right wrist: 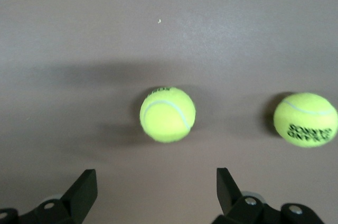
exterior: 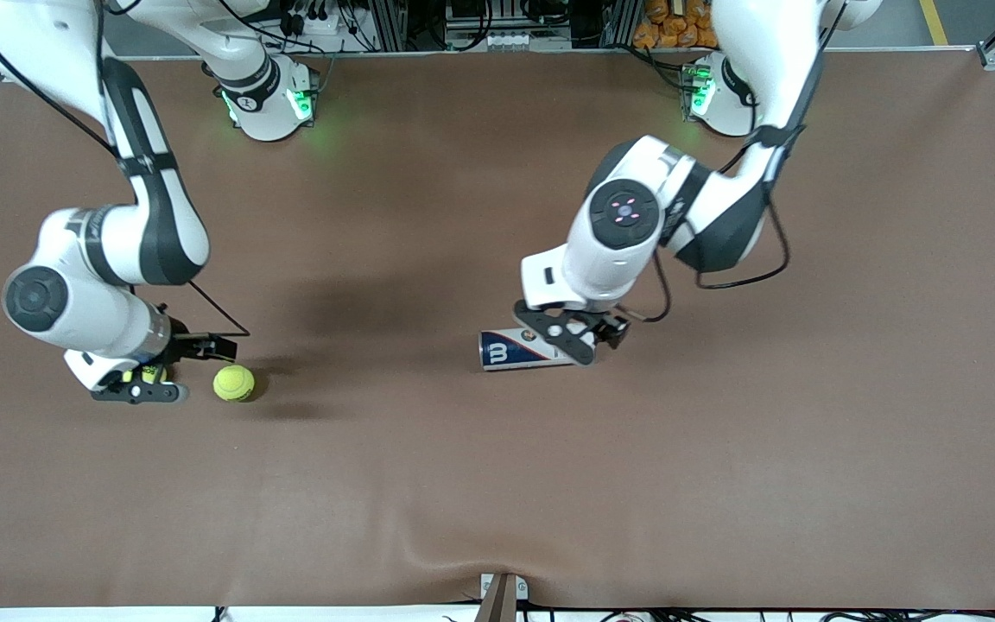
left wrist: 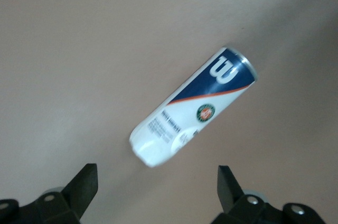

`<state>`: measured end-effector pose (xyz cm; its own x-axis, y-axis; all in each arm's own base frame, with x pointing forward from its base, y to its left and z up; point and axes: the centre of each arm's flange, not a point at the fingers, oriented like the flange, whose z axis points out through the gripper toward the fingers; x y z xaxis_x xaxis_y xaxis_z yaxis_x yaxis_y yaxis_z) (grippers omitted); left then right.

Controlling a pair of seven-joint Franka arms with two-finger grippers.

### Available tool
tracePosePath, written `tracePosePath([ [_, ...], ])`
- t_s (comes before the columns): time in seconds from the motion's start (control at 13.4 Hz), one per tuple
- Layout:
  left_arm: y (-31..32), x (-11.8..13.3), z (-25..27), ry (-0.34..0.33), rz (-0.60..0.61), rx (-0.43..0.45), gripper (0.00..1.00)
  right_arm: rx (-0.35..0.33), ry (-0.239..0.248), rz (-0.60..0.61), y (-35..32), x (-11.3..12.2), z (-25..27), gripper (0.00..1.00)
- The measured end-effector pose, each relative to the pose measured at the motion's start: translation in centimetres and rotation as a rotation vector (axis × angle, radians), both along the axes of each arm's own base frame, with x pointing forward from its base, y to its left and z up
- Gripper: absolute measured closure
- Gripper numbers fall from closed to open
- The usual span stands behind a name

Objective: Insert tennis ball vertically with right arm
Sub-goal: 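Grasp a tennis ball with the right gripper while the left gripper grasps the can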

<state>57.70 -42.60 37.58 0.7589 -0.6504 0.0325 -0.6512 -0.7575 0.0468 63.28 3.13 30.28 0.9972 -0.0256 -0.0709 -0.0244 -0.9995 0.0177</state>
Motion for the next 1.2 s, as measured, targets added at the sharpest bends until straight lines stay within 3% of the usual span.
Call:
tracePosePath([
  [0.45, -2.1, 0.2, -5.1, -0.033, -0.248, -0.014, 0.0, -0.014, -0.035, 0.004, 0.0, 1.0, -6.7, 0.0],
  [0.67, -4.5, -1.0, -7.0, -0.058, -0.334, -0.028, 0.0, -0.019, -0.052, 0.006, -0.1, 0.8, -9.2, 0.0],
  [0.97, -7.8, -3.1, -9.5, -0.094, -0.426, -0.033, 0.0, -0.02, -0.054, 0.007, -0.1, 0.7, -10.1, 0.0],
  [1.2, -7.9, -2.4, -10.6, -0.131, -0.483, -0.035, 0.0, -0.02, -0.054, 0.008, -0.1, 0.7, -10.1, 0.03],
])
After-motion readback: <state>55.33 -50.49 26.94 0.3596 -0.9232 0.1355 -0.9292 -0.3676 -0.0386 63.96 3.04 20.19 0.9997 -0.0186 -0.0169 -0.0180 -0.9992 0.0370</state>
